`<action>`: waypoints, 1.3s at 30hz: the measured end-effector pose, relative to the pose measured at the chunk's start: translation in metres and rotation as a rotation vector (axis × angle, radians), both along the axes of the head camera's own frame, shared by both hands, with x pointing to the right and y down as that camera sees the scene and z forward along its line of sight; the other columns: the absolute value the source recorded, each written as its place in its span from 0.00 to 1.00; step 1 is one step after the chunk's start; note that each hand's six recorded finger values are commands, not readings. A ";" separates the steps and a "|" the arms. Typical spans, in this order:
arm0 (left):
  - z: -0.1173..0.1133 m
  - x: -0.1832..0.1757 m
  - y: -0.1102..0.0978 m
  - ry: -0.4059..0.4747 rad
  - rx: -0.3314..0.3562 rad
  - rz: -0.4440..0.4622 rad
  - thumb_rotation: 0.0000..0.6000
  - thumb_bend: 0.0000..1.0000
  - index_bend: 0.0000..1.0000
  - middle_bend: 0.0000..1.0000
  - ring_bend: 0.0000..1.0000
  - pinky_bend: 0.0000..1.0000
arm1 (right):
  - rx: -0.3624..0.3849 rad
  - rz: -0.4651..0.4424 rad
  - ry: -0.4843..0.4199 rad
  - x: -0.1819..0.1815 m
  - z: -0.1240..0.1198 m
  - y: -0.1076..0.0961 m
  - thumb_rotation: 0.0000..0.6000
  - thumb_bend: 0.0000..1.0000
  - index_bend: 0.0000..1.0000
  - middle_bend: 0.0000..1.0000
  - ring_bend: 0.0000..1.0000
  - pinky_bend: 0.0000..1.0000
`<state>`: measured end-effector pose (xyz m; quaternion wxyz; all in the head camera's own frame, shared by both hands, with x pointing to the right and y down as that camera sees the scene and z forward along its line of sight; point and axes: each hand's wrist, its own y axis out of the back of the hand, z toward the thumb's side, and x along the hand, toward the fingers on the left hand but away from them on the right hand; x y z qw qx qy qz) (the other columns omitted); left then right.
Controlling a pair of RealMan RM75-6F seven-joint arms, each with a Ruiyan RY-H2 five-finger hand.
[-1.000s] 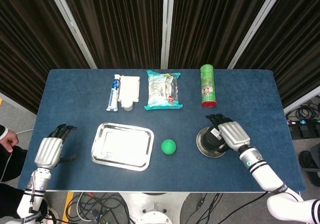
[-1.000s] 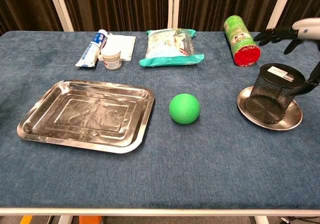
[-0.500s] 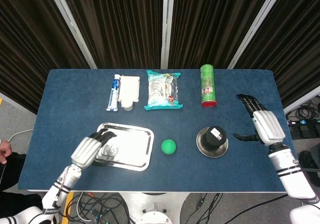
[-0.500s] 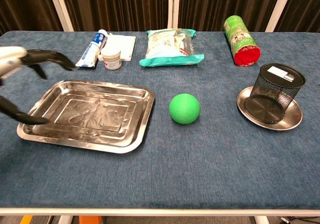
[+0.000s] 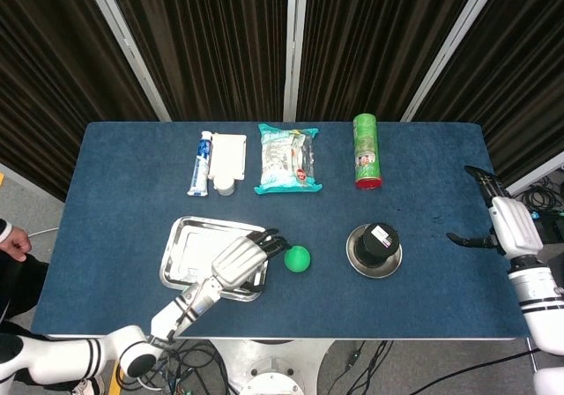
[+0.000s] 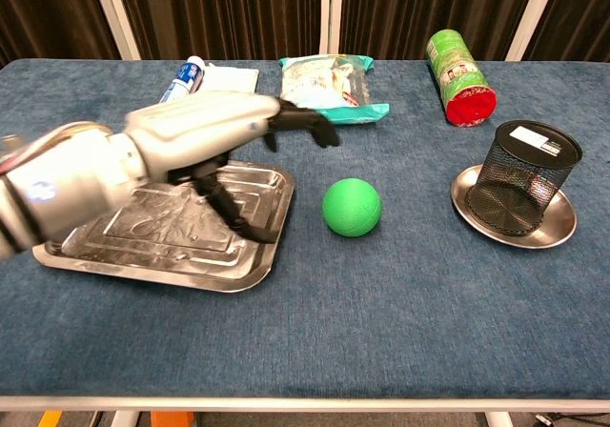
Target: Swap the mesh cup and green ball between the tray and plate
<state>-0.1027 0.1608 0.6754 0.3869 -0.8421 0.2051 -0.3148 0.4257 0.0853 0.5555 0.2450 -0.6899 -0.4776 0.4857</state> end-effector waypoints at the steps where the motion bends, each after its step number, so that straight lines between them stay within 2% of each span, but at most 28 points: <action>1: 0.002 0.004 -0.002 -0.005 0.000 0.004 1.00 0.05 0.18 0.18 0.11 0.32 | 0.000 0.006 -0.001 0.003 0.000 0.001 1.00 0.00 0.00 0.05 0.00 0.15; 6: 0.018 0.026 -0.005 -0.029 -0.038 0.031 1.00 0.05 0.17 0.18 0.11 0.32 | 0.007 0.031 -0.010 0.016 -0.001 0.007 1.00 0.00 0.00 0.05 0.00 0.15; 12: 0.025 0.047 -0.007 -0.027 -0.050 0.055 1.00 0.05 0.17 0.18 0.11 0.33 | 0.011 0.049 -0.014 0.026 -0.003 0.010 1.00 0.00 0.00 0.05 0.00 0.15; 21: 0.036 0.056 -0.007 -0.027 -0.079 0.063 1.00 0.06 0.17 0.18 0.11 0.38 | 0.007 0.051 -0.027 0.029 -0.003 0.013 1.00 0.00 0.00 0.05 0.00 0.15; 30: 0.045 0.063 -0.008 -0.033 -0.088 0.073 1.00 0.12 0.22 0.26 0.20 0.52 | 0.011 0.054 -0.038 0.032 -0.003 0.014 1.00 0.00 0.00 0.05 0.00 0.15; 35: 0.050 0.063 -0.006 -0.041 -0.091 0.072 1.00 0.18 0.32 0.32 0.29 0.62 | 0.018 0.061 -0.041 0.035 -0.004 0.014 1.00 0.00 0.00 0.05 0.00 0.15; 39: 0.051 0.063 -0.003 -0.039 -0.091 0.072 1.00 0.21 0.38 0.34 0.33 0.66 | 0.017 0.063 -0.042 0.036 -0.004 0.014 1.00 0.00 0.00 0.05 0.00 0.15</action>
